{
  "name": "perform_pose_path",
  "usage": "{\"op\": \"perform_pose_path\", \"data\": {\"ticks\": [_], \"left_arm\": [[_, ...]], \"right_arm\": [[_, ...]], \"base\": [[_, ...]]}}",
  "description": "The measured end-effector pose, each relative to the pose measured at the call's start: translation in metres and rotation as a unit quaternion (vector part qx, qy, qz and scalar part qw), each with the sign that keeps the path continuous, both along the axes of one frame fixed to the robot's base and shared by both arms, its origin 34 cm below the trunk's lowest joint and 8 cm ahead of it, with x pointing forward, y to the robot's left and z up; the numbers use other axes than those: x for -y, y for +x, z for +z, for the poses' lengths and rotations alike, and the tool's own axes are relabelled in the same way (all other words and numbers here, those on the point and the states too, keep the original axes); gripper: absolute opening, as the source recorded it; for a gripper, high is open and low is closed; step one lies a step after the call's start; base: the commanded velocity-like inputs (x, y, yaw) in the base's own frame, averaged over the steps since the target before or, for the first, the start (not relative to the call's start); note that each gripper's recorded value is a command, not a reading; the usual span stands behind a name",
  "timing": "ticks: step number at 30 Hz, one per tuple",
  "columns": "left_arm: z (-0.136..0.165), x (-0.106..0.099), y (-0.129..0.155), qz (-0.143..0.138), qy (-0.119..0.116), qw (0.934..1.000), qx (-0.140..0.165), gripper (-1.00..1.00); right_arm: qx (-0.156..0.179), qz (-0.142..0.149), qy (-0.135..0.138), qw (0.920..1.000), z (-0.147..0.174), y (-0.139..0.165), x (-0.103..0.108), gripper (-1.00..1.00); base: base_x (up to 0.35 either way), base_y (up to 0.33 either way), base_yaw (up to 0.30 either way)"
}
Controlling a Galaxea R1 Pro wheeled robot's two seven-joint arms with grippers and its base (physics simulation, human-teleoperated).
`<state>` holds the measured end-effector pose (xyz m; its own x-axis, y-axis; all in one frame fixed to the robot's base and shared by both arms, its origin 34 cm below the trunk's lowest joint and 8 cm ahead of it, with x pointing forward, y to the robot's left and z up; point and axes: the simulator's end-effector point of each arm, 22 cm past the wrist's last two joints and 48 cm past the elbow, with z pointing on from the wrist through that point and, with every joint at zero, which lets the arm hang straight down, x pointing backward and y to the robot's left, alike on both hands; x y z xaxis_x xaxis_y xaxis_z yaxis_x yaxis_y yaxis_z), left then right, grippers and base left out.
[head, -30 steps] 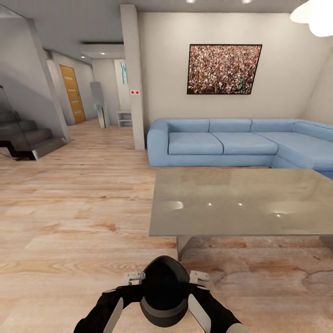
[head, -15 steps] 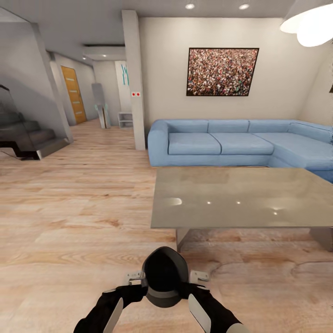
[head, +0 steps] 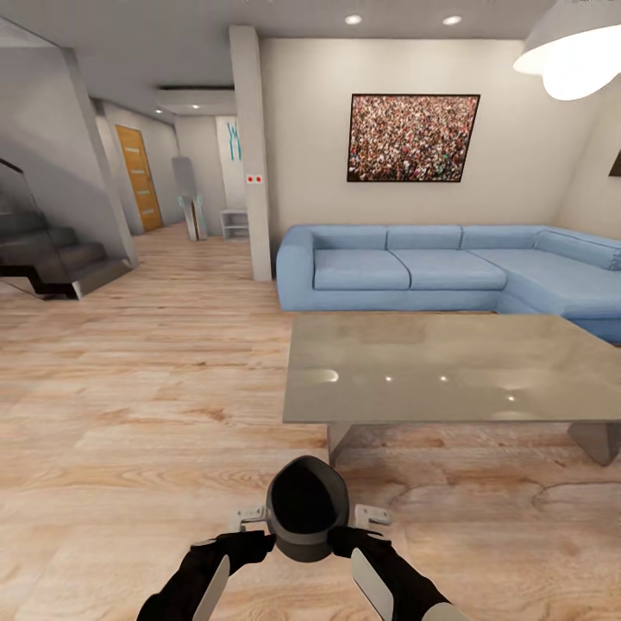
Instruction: Place each of the two pumpkins and all three candles from the living room inside a cabinet in the living room (use any cabinet), then make sure every cabinet is closed, and position the cauldron so it is next to a table in the living room.
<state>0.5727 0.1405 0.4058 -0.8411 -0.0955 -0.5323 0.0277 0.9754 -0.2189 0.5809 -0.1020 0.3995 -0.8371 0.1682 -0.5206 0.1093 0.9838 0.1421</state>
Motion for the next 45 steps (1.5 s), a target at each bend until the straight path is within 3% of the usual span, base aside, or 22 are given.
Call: {"op": "perform_pose_path", "data": {"ticks": [11, 14, 21, 25, 33, 38, 45], "left_arm": [[0.022, -0.007, 0.005, 0.001, 0.006, 1.0000, -0.001, 1.00], [0.025, -0.012, 0.002, 0.001, 0.012, 0.9998, -0.014, 1.00], [0.026, -0.061, -0.006, 0.025, 0.070, 0.9962, -0.045, 1.00], [0.027, -0.094, -0.011, 0.046, 0.086, 0.9936, -0.057, 1.00], [0.010, -0.123, -0.051, 0.059, 0.110, 0.9855, -0.115, 1.00], [-0.005, -0.127, -0.088, 0.057, 0.119, 0.9782, -0.161, 1.00], [-0.006, -0.130, -0.115, 0.052, 0.124, 0.9725, -0.190, 1.00]], "right_arm": [[0.000, -0.001, 0.000, 1.0000, 0.023, 0.005, 0.000, 1.00], [-0.001, -0.001, 0.001, 1.0000, 0.030, 0.006, 0.000, 1.00], [-0.004, -0.003, 0.000, 1.0000, 0.041, 0.004, 0.001, 1.00], [-0.006, -0.003, 0.000, 1.0000, 0.047, 0.003, 0.001, 1.00], [-0.009, -0.004, -0.002, 0.9999, 0.061, 0.003, 0.003, 1.00], [-0.027, -0.005, -0.003, 0.9996, 0.057, -0.019, 0.003, 1.00], [-0.038, -0.005, -0.002, 0.9993, 0.062, -0.032, 0.003, 1.00]], "base": [[0.000, 0.000, 0.000], [0.000, 0.000, 0.000], [0.000, 0.000, 0.000], [0.000, 0.000, 0.000], [0.000, 0.000, 0.000], [0.000, 0.000, 0.000], [0.000, 0.000, 0.000]]}}
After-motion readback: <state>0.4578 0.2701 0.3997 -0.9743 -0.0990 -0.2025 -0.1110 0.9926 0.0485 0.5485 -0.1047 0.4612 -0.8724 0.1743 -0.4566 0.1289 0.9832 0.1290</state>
